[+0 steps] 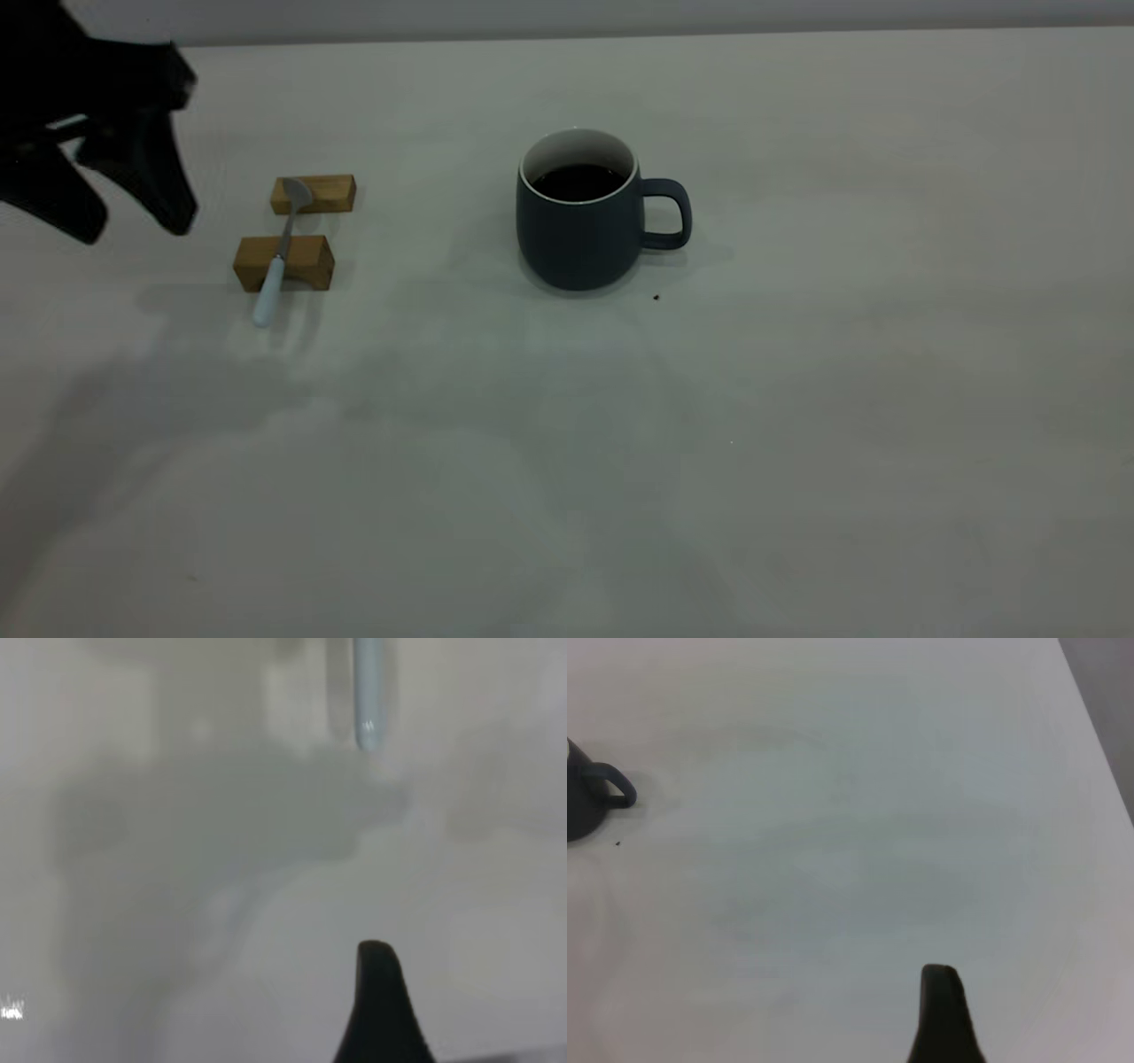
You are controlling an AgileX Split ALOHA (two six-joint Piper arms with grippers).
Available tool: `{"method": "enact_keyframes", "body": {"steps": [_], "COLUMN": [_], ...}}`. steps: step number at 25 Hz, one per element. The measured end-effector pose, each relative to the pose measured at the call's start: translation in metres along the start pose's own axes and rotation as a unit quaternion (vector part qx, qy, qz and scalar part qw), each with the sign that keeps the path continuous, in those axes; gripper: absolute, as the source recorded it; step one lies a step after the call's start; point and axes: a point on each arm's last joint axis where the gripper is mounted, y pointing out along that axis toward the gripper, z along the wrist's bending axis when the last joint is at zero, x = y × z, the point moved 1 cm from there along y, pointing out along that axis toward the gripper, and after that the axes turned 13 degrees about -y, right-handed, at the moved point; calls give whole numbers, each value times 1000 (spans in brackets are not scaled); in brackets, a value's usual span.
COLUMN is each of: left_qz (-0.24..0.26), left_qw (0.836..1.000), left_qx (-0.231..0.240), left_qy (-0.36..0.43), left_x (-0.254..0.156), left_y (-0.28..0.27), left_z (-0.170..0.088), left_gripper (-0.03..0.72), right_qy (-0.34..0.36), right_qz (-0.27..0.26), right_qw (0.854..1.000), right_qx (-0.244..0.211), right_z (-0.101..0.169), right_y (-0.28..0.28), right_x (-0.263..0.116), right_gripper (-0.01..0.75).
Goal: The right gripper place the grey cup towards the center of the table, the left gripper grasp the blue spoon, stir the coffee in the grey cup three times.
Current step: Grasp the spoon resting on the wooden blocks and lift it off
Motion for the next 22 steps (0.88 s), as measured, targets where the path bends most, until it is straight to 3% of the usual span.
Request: {"method": "enact_keyframes", "body": {"steps": [9, 22], "left_qz": [28, 45], "left_qw": [999, 999], "left_qx": [15, 30], "left_qy": [-9, -3], "left_x": [41, 57], "left_y": [57, 109], "left_z": [-8, -7], "left_gripper": [585, 585], "right_qy": [0, 0], "right_qz": [0, 0], "right_qw": [1000, 1000], "right_qx": [0, 0], "right_z": [0, 0], "right_y": [0, 0], "right_x": [0, 0], "right_gripper": [580, 580]}}
